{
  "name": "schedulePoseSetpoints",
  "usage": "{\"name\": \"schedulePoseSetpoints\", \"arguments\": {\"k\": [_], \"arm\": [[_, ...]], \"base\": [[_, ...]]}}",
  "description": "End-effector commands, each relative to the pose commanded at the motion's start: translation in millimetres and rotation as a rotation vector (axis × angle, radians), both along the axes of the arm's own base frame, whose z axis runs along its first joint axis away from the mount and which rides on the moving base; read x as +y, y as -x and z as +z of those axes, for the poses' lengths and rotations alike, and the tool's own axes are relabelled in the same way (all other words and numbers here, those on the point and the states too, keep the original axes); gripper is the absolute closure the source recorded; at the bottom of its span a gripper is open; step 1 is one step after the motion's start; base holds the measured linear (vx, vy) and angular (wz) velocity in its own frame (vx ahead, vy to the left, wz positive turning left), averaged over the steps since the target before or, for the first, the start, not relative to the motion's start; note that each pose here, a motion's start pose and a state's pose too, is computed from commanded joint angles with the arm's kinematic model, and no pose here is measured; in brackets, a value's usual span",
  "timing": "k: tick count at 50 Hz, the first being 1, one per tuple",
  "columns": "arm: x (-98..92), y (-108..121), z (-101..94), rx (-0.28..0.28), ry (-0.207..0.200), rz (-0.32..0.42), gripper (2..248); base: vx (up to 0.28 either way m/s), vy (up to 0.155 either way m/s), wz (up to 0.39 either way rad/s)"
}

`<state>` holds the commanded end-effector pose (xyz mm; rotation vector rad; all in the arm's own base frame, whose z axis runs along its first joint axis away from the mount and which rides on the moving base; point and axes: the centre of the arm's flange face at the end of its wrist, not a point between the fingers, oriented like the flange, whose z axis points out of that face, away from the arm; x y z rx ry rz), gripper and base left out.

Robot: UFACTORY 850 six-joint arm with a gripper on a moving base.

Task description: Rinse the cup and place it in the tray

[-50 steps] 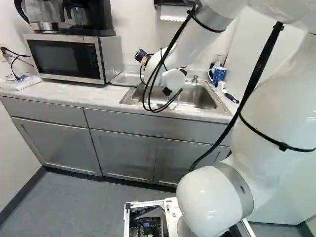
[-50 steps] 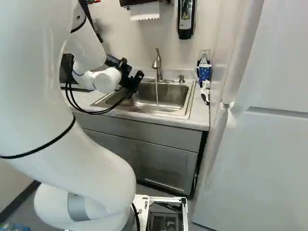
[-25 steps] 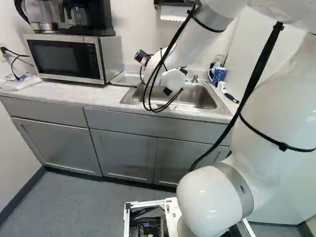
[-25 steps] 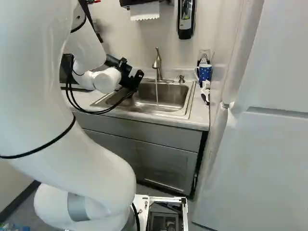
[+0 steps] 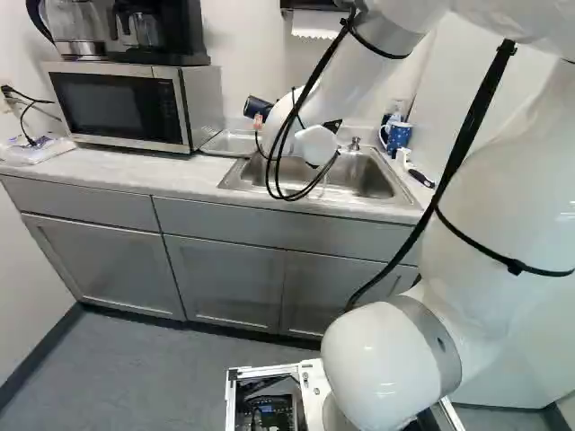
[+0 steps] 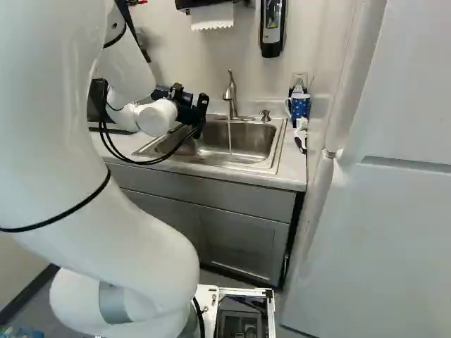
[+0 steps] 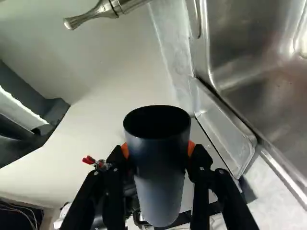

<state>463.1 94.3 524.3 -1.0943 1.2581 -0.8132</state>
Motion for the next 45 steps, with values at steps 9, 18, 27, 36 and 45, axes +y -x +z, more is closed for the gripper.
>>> {"name": "schedulePoseSetpoints", "arguments": {"k": [9,18,27,36,45], "arm": [[0.0,0.0,0.0,-0.018,0.093,0.003,125],[0.0,0.0,0.0,-0.035,0.186,0.007,125],[0.0,0.0,0.0,-0.053,0.279,0.010,125],[0.0,0.0,0.0,-0.070,0.371,0.013,125],[0.0,0.0,0.0,-0.088,0.465,0.016,125]], "base": [[0.000,0.000,0.000],[0.000,0.000,0.000],[0.000,0.000,0.000],[0.000,0.000,0.000],[0.000,0.000,0.000]]}}
